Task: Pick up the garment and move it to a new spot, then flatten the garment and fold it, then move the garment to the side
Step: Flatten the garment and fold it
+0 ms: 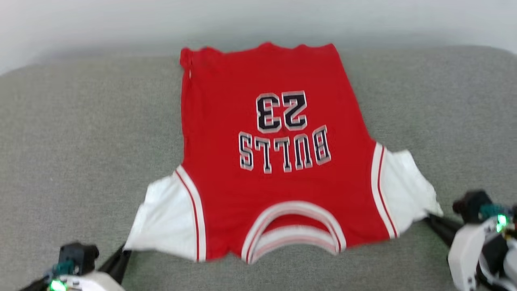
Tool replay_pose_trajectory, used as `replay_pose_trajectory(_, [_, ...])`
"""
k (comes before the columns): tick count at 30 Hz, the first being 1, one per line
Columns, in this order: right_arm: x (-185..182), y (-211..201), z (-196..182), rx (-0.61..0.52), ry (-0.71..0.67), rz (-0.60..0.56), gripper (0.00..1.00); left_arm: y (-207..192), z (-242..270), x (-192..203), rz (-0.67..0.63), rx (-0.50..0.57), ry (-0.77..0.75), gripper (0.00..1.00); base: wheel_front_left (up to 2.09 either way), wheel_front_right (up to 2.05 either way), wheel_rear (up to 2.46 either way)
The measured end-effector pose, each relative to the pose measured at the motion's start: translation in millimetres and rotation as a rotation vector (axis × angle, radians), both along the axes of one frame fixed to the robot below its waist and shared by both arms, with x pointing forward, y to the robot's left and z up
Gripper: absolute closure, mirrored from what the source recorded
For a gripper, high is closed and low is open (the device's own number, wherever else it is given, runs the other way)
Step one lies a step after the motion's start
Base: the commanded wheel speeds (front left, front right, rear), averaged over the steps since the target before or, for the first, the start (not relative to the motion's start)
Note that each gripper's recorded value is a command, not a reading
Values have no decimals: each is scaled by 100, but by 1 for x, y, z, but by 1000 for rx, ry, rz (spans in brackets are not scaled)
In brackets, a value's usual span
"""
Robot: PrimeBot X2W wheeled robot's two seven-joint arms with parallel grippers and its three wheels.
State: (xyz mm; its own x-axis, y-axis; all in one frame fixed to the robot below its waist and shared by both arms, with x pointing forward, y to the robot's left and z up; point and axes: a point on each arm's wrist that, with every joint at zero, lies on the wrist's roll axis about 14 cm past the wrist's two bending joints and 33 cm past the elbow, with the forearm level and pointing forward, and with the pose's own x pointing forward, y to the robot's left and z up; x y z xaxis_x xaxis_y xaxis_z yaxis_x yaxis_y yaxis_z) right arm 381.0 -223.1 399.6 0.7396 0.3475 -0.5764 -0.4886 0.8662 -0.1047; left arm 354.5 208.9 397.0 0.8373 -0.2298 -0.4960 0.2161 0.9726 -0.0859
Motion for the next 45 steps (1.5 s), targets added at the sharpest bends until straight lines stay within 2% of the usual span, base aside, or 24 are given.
replay_pose_trajectory(9, [-82, -3, -32, 22, 157, -36, 100, 4, -12, -48, 47, -13, 74, 100, 0, 0, 0])
replay_pose_trajectory(12, [-92, 2, -34, 27, 183, -35, 100, 6, -11, -50, 56, -8, 68, 100, 0, 0, 0])
replay_pose_trajectory(13, [-90, 2, -32, 32, 178, -45, 76, 5, -9, -48, 53, -6, 60, 100, 0, 0, 0])
replay_pose_trajectory(14, [-87, 1, -29, 35, 164, -53, 22, 4, -8, -46, 51, -8, 52, 100, 0, 0, 0])
replay_pose_trajectory(15, [-80, 1, -25, 34, 144, -58, 0, 3, -8, -45, 49, -10, 49, 100, 0, 0, 0])
replay_pose_trajectory(20, [-35, -13, 17, 13, -4, -94, 0, -2, -2, -34, 38, -10, 17, 100, 0, 0, 0])
replay_pose_trajectory(28, [60, -17, 140, -24, -345, -83, 0, -5, 14, -15, 25, 6, -55, 100, 0, 0, 0])
replay_pose_trajectory(33, [114, -1, 185, -31, -417, -65, 0, -10, 21, -1, 14, 10, -97, 100, 0, 0, 0])
replay_pose_trajectory(35, [137, 6, 191, -39, -391, -66, 0, -10, 21, 3, 16, 10, -103, 100, 0, 0, 0])
replay_pose_trajectory(38, [169, 18, 180, -72, -285, -63, 0, -10, 21, 10, 13, 20, -113, 100, 0, 0, 0])
replay_pose_trajectory(45, [217, 25, 107, -216, 150, -92, 0, -12, 10, 24, 19, 30, -108, 100, 0, 0, 0])
